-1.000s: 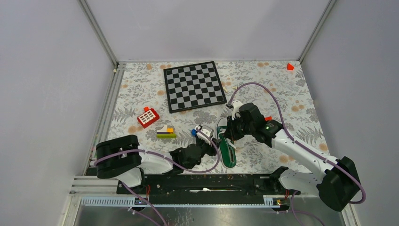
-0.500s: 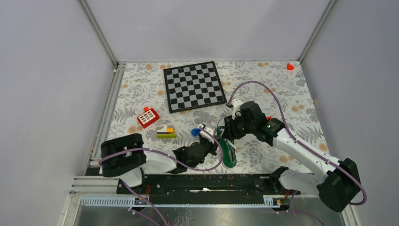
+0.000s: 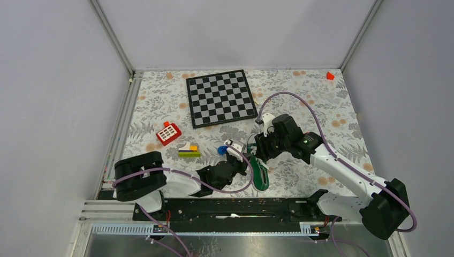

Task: Tie the shoes
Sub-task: Wrap the shoelace around the shoelace.

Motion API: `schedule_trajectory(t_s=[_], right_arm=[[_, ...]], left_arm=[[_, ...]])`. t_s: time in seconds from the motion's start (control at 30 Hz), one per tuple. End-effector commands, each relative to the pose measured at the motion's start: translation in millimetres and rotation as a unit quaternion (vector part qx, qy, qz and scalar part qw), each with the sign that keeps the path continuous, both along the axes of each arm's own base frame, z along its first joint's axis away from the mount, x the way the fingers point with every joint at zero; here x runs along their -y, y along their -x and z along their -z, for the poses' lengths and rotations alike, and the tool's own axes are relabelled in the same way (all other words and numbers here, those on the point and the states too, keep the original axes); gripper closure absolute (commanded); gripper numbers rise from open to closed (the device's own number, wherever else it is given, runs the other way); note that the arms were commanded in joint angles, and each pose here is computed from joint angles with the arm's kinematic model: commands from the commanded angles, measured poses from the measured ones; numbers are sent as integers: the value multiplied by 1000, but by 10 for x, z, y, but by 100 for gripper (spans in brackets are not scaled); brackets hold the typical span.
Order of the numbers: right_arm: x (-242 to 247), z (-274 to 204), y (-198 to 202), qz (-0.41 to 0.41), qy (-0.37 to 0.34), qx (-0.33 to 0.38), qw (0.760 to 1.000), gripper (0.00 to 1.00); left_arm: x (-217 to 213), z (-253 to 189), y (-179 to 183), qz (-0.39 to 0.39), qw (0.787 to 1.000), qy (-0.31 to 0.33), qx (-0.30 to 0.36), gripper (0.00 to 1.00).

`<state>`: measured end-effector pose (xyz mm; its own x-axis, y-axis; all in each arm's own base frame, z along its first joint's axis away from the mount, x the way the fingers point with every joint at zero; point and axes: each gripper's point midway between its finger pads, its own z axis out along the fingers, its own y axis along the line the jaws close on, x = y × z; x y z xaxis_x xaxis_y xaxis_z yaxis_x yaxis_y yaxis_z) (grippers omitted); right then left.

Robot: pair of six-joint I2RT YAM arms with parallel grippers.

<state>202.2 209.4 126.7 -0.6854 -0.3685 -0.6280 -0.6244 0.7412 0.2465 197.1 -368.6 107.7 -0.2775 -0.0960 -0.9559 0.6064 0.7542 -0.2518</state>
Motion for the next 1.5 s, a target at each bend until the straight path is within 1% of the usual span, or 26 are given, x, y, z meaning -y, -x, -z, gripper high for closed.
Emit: schedule_trajectory(t_s=[0.0,0.2,0.37,0.7,0.8,0.83,0.93,1.13,1.2,1.23,1.27,1.37,1.4,1.43,1.47], right_arm=[[-23,-96,-78,-22,2,25,999,48],[-58,-110,-164,-33,-4,58,998,52],[-120,-91,-196,-42,-10,57,997,57],[-88,-11,-186,-42,3,49,998,57],[-80,-9,-188,-41,5,49,998,62],[-76,6,-181,-41,7,46,998,62],[-61,31,-168,-39,8,45,998,57],[-62,29,-180,-36,6,49,998,57],[-75,33,-179,-38,5,46,998,61],[-79,32,-182,-39,5,47,998,65],[-84,29,-186,-39,5,46,998,70],[-102,-4,-198,-40,-1,50,998,92],[-121,-30,-194,-43,-6,52,998,96],[-134,-51,-190,-45,-11,53,997,100],[-148,-72,-180,-48,-16,53,997,100]], left_arm=[[53,-210,-51,-6,999,46,7,100],[40,-204,-59,-7,999,47,6,100],[36,-206,-59,-6,999,48,6,100],[16,-197,-67,-8,999,47,6,100],[5,-194,-73,-9,999,46,6,100],[-5,-192,-77,-11,999,46,6,100],[-36,-182,-88,-16,999,46,6,100],[-67,-167,-86,-18,999,47,5,100],[-74,-173,-90,-19,999,50,5,100],[-74,-178,-90,-19,999,51,5,100],[-75,-173,-87,-18,999,50,5,100],[-68,-164,-79,-15,999,49,4,100],[-64,-166,-77,-14,999,50,4,100],[-59,-165,-72,-12,999,50,4,100],[-51,-162,-68,-10,999,50,3,100]])
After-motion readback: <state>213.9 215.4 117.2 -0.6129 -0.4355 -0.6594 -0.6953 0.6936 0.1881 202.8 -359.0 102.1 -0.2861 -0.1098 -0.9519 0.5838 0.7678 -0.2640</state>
